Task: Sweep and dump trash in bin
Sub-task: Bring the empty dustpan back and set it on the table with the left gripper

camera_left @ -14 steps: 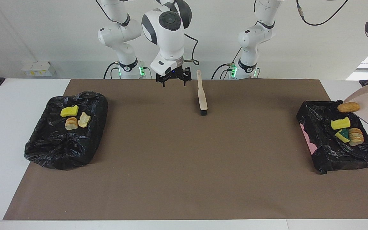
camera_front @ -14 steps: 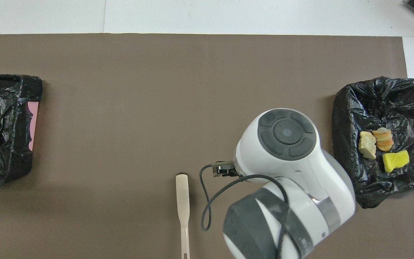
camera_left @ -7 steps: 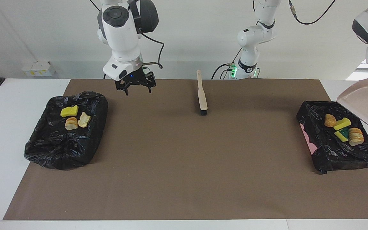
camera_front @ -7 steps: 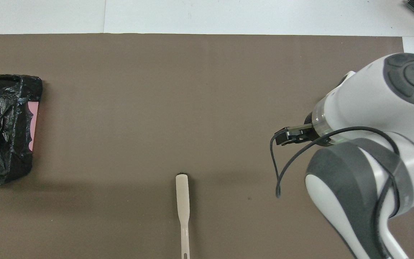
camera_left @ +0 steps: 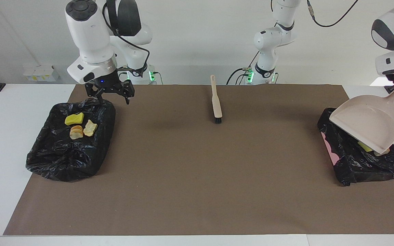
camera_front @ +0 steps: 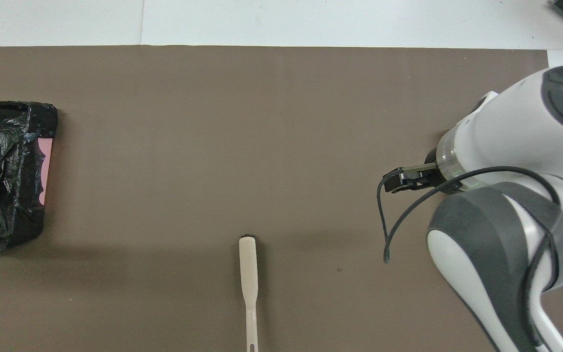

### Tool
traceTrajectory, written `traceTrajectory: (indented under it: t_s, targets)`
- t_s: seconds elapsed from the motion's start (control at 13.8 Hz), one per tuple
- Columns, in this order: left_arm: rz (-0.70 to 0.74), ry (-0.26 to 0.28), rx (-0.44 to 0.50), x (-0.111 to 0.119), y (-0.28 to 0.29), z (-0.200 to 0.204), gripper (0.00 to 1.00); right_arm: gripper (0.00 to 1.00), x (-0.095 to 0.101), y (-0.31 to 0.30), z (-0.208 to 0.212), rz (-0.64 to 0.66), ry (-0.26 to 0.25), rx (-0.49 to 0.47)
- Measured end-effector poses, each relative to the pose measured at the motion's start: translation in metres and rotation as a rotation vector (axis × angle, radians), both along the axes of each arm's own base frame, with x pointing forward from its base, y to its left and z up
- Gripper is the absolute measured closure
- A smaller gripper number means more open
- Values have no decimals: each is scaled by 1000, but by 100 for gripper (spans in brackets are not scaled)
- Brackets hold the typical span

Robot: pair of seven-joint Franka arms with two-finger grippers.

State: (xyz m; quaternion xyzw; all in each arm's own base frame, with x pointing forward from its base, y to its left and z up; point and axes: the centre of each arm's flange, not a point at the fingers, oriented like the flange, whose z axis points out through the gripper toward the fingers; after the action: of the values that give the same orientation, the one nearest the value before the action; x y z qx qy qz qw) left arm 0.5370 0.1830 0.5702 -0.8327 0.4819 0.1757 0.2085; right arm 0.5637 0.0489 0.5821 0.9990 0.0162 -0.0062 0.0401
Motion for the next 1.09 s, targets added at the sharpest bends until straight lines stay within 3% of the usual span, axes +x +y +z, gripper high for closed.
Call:
traceTrajectory:
  t_s: [0.44, 0.65, 0.87, 1.09]
  targets:
    - [288, -107, -158, 5, -152, -34, 68, 0, 4, -73, 16, -25, -24, 9]
    - [426, -157, -206, 4, -219, -53, 68, 0, 2, -77, 27, -49, -28, 76]
    - [529, -212, -261, 9, -279, -75, 68, 0, 2, -77, 28, -51, -27, 82]
    - [657, -294, -301, 12, -373, -123, 68, 0, 1, -69, 29, -34, -24, 74]
